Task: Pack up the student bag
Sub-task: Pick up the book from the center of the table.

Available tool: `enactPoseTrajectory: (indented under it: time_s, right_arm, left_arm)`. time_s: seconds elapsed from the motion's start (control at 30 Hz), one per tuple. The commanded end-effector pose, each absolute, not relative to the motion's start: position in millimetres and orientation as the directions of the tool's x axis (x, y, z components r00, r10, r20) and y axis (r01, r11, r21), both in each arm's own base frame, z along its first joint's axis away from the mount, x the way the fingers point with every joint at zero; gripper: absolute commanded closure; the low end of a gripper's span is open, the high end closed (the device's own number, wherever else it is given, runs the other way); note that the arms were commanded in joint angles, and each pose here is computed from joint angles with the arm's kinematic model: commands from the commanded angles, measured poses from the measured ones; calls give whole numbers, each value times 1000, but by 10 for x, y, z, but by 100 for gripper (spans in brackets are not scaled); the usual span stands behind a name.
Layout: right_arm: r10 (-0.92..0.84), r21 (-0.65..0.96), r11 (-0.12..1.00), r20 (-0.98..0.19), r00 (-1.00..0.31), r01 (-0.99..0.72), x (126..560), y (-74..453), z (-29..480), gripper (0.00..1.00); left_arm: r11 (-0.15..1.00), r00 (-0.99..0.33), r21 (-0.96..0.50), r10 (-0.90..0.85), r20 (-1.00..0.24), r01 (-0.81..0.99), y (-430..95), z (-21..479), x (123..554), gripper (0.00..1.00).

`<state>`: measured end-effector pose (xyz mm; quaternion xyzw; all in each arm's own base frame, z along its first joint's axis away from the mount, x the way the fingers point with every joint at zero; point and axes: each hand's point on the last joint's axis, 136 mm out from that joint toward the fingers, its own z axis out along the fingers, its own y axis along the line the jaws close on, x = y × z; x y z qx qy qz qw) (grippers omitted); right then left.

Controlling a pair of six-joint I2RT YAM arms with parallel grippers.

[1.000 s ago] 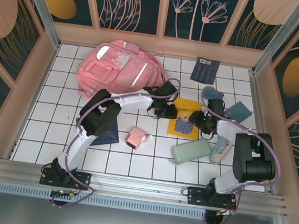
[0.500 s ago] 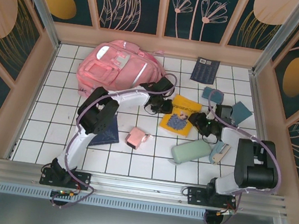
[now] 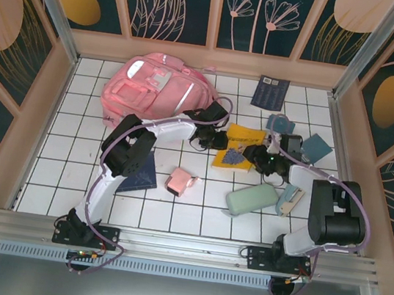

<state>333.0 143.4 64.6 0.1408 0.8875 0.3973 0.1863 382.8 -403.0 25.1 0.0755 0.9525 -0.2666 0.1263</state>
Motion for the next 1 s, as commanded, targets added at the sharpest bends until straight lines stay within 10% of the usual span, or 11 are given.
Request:
enactPoseTrajectory:
  time_s: [0.0,0.07,0.6,0.97]
  right_arm:
    - [380,750,661,-315,-870,17,3538,1474,854,81]
    - [384,742,670,-312,-869,30,3547,1439,839,100]
    - [402,759,649,-393,-827,-45,3579,1440,1313,100]
    - [392,774,622,-436,-810,-115,3608,1538,1654,100]
  left_arm:
    - [868,-973,-445,162,-163,219,-3977,-115,3421,81]
    - [872,-972,-437,161,-173,222,-3962,-65,3445,78]
    - [917,-810,-295,46,-585,266,-3348,1605,4429,62]
    - [953,-756,220,301,-581,211,-2605,1164,4948,61]
